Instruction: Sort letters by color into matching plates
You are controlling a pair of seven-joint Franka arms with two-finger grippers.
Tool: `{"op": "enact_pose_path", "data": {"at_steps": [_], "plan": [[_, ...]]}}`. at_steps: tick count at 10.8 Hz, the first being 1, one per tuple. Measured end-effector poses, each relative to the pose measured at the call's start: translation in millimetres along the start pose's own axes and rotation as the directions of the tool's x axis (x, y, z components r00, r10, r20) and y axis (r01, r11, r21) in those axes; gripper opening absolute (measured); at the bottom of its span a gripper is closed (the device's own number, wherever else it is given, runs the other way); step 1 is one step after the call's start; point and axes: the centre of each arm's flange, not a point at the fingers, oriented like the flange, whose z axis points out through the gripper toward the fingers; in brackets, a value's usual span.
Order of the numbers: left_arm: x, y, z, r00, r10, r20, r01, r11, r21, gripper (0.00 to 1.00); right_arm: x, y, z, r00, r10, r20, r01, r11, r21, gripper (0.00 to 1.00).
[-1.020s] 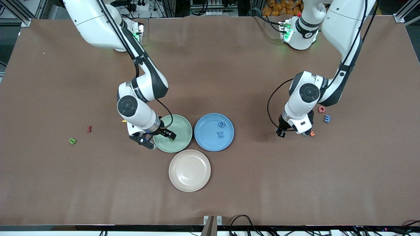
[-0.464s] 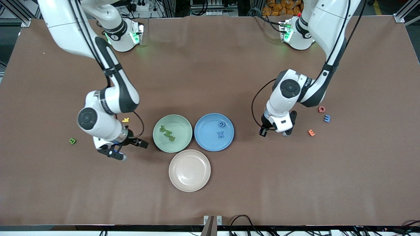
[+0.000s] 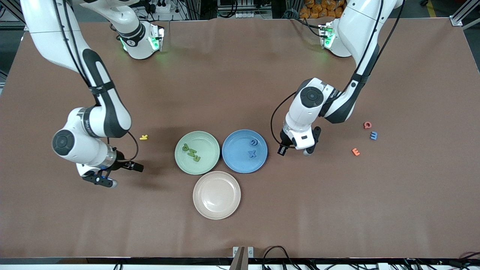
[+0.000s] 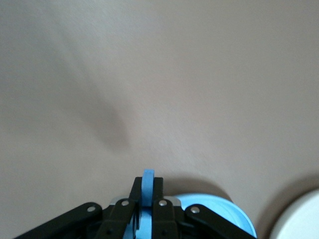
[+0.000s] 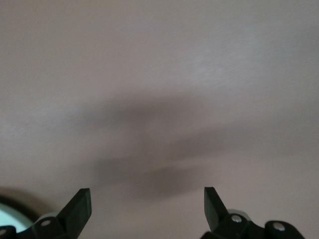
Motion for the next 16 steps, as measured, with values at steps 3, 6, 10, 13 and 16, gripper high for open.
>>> {"op": "enact_pose_path", "data": {"at_steps": [3,6,10,13,16], "plan": [[-44.4,21.0,-9.8,0.998,0.058,0.022,-0.057,0.997,-0.046,0.11,17.6,63.8,-4.2,0.999,0.045,0.004,-0.045,0.999,-0.016,1.00],[-86.7,32.2,-5.5,0.993,0.111,0.043,-0.108,0.992,-0.071,0.11,25.2,122.0,-6.8,0.992,0.119,0.036,-0.118,0.993,-0.025,1.00],[-135.2,31.6,6.4,0.983,0.175,0.065,-0.169,0.982,-0.079,0.11,27.3,182.4,-9.9,0.976,0.209,0.064,-0.206,0.977,-0.051,1.00],[-145.1,41.5,4.0,0.965,0.253,0.063,-0.245,0.963,-0.108,0.22,27.0,221.5,-12.6,0.962,0.267,0.057,-0.262,0.962,-0.077,1.00],[-132.3,45.8,3.3,0.948,0.315,0.036,-0.315,0.949,-0.019,0.60,24.8,246.6,-8.7,0.952,0.303,0.033,-0.299,0.951,-0.083,1.00]]}}
